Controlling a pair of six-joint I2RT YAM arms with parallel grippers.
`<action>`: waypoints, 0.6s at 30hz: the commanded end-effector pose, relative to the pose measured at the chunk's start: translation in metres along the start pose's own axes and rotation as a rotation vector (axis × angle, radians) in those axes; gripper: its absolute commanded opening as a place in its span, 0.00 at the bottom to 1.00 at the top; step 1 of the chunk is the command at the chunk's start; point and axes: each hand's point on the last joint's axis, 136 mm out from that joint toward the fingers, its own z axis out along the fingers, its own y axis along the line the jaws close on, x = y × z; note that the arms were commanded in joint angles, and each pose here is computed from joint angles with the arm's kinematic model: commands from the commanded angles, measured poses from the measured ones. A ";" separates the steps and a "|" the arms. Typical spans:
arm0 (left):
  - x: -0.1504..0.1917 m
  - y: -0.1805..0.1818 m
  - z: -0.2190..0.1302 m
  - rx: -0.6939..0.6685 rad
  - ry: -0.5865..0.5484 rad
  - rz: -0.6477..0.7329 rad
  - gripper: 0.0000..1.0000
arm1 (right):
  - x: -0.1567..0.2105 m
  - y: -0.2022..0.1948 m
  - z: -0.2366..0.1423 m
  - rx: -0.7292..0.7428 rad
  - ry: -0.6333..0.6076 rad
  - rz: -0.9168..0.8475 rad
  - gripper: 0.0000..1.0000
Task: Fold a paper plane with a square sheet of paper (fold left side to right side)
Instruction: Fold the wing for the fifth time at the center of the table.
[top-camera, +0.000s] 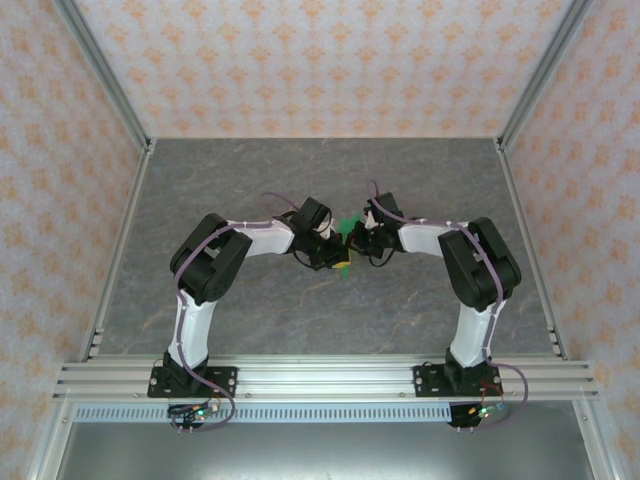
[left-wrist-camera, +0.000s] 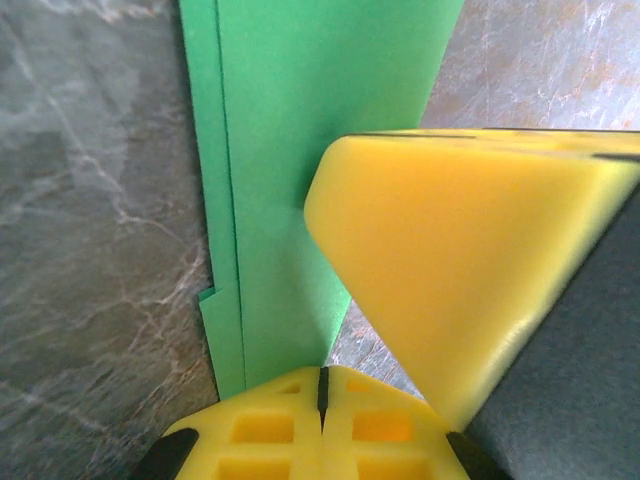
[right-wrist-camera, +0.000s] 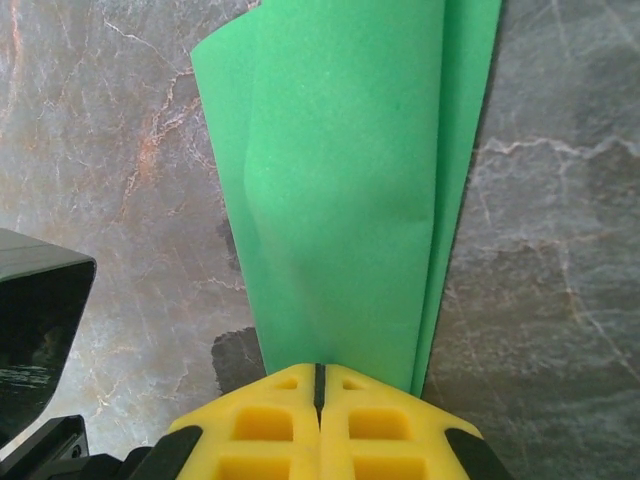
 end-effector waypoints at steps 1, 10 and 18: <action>0.026 0.061 0.018 -0.203 0.066 -0.108 0.00 | -0.001 -0.020 0.006 0.100 -0.007 -0.040 0.00; 0.028 0.064 0.020 -0.212 0.075 -0.114 0.00 | -0.019 -0.028 0.006 0.131 -0.041 -0.062 0.00; 0.029 0.067 0.020 -0.218 0.082 -0.118 0.00 | -0.042 -0.029 0.001 0.118 -0.075 -0.070 0.00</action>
